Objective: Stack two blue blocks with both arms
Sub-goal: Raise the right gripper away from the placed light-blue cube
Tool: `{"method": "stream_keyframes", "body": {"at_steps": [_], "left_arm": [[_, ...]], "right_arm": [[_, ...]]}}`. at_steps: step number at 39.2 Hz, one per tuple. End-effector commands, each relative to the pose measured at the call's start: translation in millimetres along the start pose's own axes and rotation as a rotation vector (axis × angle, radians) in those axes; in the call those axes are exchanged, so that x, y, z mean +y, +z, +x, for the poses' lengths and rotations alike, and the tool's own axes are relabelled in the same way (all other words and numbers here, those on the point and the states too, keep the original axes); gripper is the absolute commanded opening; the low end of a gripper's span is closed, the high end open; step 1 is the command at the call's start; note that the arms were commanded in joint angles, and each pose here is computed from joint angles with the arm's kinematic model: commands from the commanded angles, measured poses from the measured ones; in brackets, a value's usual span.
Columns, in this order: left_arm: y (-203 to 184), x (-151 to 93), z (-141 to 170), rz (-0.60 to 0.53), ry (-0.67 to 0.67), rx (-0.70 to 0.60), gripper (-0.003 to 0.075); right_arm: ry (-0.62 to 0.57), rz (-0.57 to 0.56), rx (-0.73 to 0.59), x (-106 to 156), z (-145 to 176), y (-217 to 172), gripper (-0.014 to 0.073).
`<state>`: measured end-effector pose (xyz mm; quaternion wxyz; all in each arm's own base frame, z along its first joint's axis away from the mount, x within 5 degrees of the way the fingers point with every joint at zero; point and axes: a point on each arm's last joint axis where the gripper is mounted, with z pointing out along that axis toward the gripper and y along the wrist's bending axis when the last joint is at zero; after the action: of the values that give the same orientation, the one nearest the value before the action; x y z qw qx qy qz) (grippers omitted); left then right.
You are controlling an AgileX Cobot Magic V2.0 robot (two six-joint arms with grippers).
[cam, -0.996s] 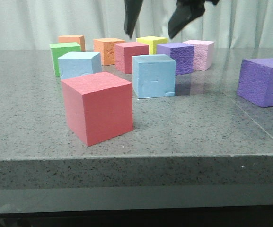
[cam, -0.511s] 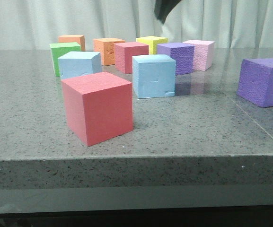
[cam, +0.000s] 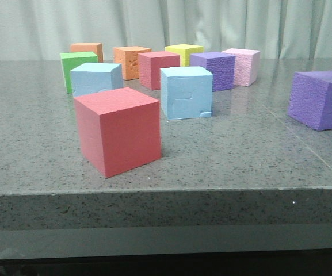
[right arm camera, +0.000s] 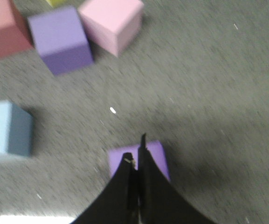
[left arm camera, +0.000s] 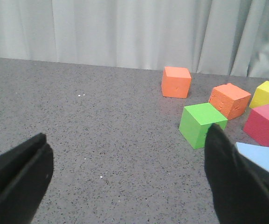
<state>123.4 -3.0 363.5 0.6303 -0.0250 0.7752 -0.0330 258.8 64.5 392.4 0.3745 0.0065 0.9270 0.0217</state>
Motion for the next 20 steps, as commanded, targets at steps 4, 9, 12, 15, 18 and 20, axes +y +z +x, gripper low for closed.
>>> {"method": "stream_keyframes", "body": {"at_steps": [4,9,12,15,18,20], "left_arm": [[-2.3,-1.6,-16.7,0.012,-0.011,-0.103,0.0640],[-2.3,-1.6,-16.7,0.012,-0.011,-0.103,0.0640],[-2.3,-1.6,-16.7,0.012,-0.011,-0.103,0.0640],[-2.3,-1.6,-16.7,0.012,-0.011,-0.103,0.0640],[-2.3,-1.6,-16.7,0.012,-0.011,-0.103,0.0640],[-2.3,-1.6,-16.9,0.012,-0.011,-0.105,0.0640]], "right_arm": [[-0.022,-0.016,-0.161,-21.7,42.0,-28.6,-0.0063],[-0.030,-0.054,-0.252,-30.7,81.9,-40.0,-0.0064],[-0.033,-0.079,-0.309,-35.1,104.1,-43.4,-0.0064],[-0.039,-0.101,-0.380,-40.5,129.1,-48.0,-0.0064],[-0.061,-0.108,-0.447,-46.3,153.7,-49.7,-0.0066],[-0.077,-0.109,-0.490,-49.8,167.9,-50.7,-0.0066]]}}
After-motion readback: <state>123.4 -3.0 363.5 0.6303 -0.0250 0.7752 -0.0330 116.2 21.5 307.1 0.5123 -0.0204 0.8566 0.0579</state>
